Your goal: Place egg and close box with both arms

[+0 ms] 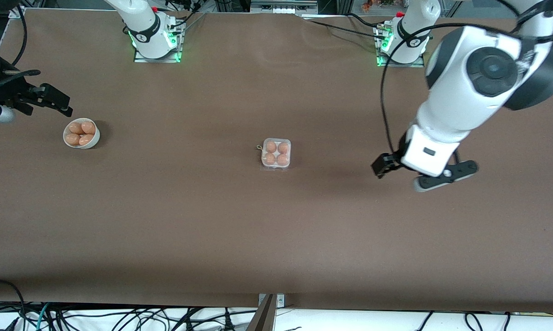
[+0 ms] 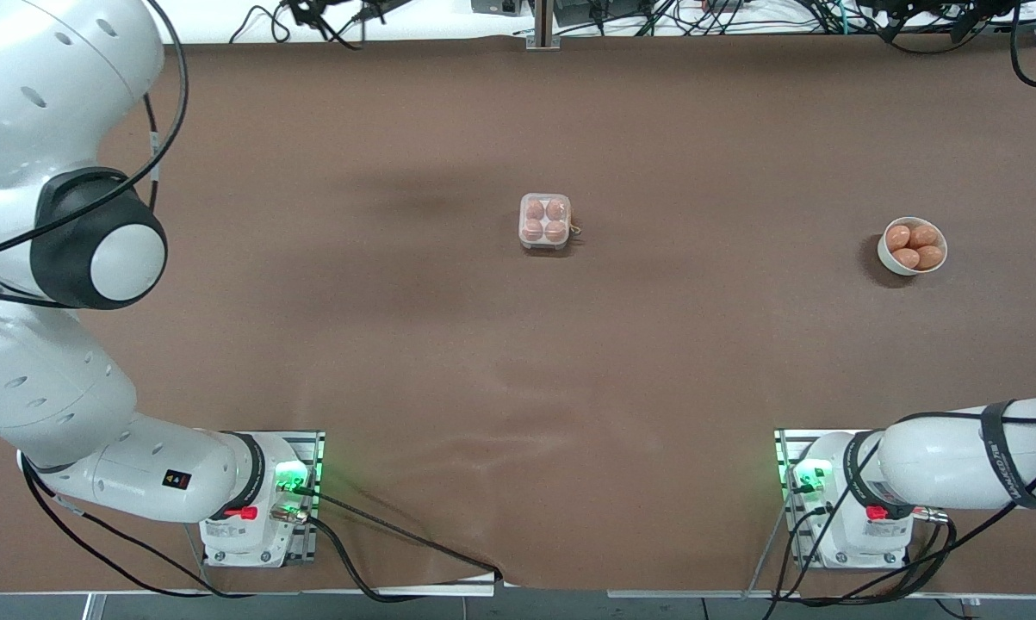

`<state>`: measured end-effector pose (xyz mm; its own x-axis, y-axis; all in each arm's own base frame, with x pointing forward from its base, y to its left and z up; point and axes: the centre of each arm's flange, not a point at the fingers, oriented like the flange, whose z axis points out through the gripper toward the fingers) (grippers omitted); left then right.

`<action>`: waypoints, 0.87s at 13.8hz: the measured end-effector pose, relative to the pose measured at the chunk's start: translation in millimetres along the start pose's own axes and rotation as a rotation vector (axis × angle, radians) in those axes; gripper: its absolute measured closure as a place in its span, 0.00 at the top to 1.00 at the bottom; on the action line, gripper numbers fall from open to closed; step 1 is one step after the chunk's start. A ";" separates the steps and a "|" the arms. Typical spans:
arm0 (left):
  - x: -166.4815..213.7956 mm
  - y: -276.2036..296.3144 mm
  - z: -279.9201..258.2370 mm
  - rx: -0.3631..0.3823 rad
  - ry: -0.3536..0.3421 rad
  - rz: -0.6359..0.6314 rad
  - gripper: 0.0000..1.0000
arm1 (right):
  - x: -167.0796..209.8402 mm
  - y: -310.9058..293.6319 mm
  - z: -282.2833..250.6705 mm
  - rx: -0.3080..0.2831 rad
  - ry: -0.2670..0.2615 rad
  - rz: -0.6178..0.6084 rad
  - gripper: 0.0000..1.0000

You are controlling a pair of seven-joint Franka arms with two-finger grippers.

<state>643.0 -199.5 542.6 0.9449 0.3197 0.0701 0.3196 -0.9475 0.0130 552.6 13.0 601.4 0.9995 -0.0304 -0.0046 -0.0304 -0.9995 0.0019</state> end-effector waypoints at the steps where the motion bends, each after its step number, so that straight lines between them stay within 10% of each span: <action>1: 6.4 -14.0 -9.8 0.026 0.001 0.023 1.00 | 0.0 0.0 0.0 0.000 0.000 0.000 1.00; 12: 24.0 -150.4 -78.0 -0.001 -0.034 0.283 1.00 | 0.0 0.1 0.0 0.000 0.000 0.000 1.00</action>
<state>612.0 -50.1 620.1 0.9984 0.0423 0.0375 0.0424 -0.9991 -0.0009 552.6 12.8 601.4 0.9995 -0.0306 -0.0046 -0.0306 -0.9995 0.0018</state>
